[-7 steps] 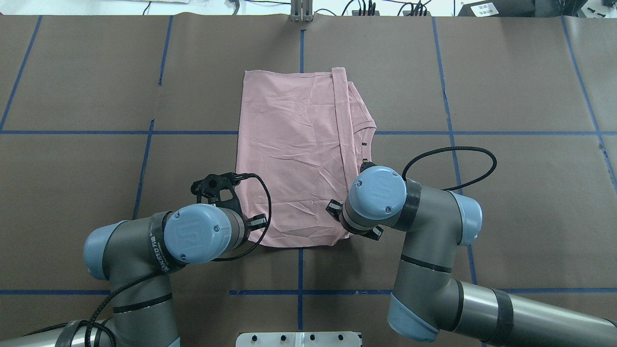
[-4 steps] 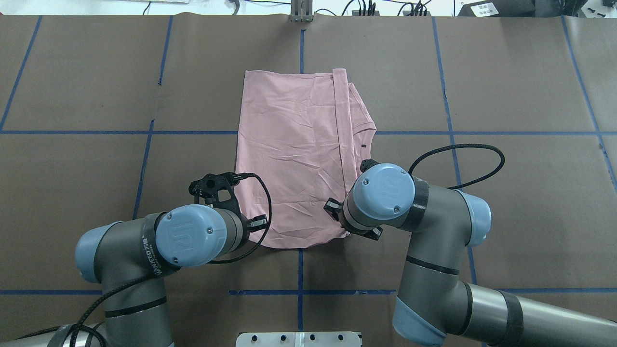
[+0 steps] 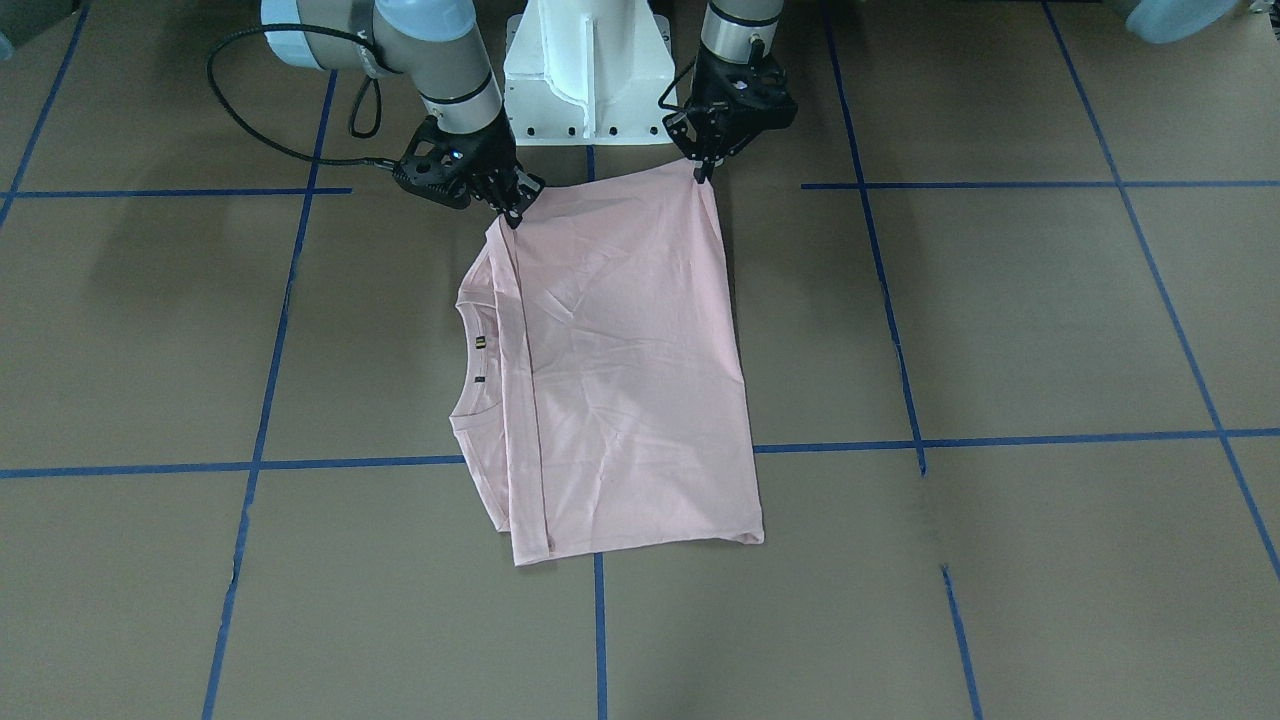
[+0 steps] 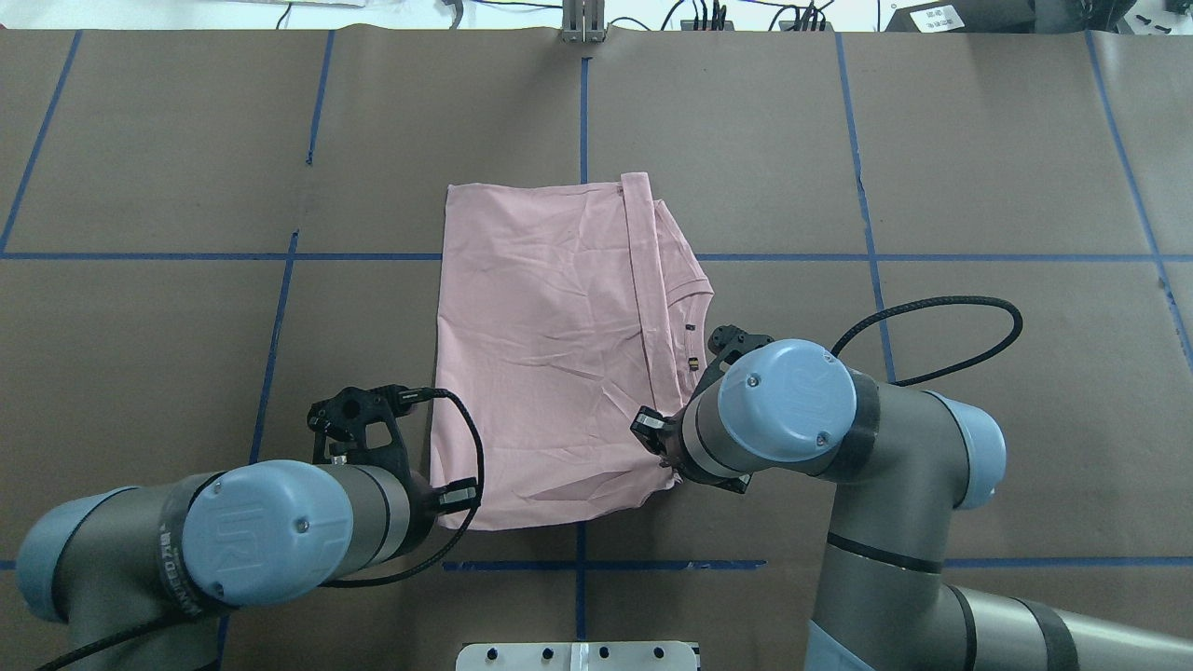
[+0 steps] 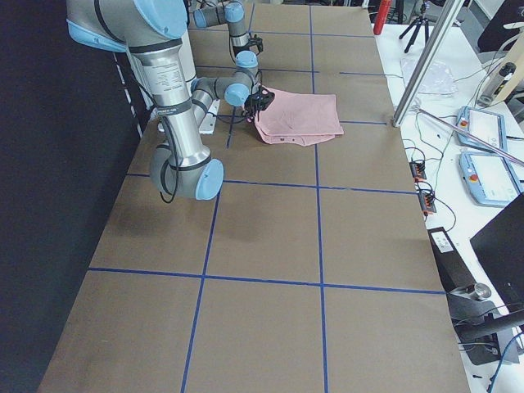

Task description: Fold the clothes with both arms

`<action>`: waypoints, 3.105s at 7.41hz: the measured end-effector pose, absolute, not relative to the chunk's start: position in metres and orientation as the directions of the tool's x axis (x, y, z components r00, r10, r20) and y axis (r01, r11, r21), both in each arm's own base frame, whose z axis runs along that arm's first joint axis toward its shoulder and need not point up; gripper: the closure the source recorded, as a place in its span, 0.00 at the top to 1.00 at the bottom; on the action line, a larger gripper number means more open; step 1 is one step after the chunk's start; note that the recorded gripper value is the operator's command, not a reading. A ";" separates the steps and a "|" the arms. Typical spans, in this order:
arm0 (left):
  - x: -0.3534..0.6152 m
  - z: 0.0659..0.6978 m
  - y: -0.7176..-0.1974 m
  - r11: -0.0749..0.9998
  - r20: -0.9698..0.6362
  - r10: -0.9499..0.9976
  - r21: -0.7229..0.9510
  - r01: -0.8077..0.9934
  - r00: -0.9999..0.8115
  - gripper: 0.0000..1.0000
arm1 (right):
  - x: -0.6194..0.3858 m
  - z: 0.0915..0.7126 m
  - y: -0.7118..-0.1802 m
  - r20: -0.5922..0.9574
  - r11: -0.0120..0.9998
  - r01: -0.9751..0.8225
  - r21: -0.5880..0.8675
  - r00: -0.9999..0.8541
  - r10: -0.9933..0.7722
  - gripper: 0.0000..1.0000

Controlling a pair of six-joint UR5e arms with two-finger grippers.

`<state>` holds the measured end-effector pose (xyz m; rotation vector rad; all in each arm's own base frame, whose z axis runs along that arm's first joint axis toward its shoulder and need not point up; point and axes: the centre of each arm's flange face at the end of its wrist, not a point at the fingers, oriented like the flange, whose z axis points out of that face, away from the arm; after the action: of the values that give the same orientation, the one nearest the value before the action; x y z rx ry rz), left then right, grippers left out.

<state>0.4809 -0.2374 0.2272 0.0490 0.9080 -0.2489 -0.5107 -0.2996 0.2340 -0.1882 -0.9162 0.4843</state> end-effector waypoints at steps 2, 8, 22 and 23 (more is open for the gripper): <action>0.479 0.223 -0.218 0.980 -0.780 -0.179 -0.089 0.176 0.599 0.00 | -0.504 0.220 -0.276 0.739 0.892 -0.275 -0.359 0.500 0.452 0.00; 0.484 0.230 -0.251 0.969 -0.767 -0.212 -0.085 0.232 0.606 0.00 | -0.512 0.231 -0.299 0.751 0.902 -0.320 -0.290 0.507 0.422 0.00; 0.459 0.303 -0.591 0.864 -0.811 -0.236 0.077 0.498 0.536 1.00 | -0.527 0.249 -0.666 0.779 0.780 -0.605 -0.159 0.408 0.475 1.00; 0.459 0.302 -0.589 0.870 -0.814 -0.233 0.070 0.488 0.532 1.00 | -0.516 0.250 -0.674 0.783 0.792 -0.595 -0.137 0.425 0.455 1.00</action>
<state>0.4590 -0.5895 0.3016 0.3064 0.9143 -0.4383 -0.5161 -0.6736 0.2501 0.1696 -0.9216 0.6600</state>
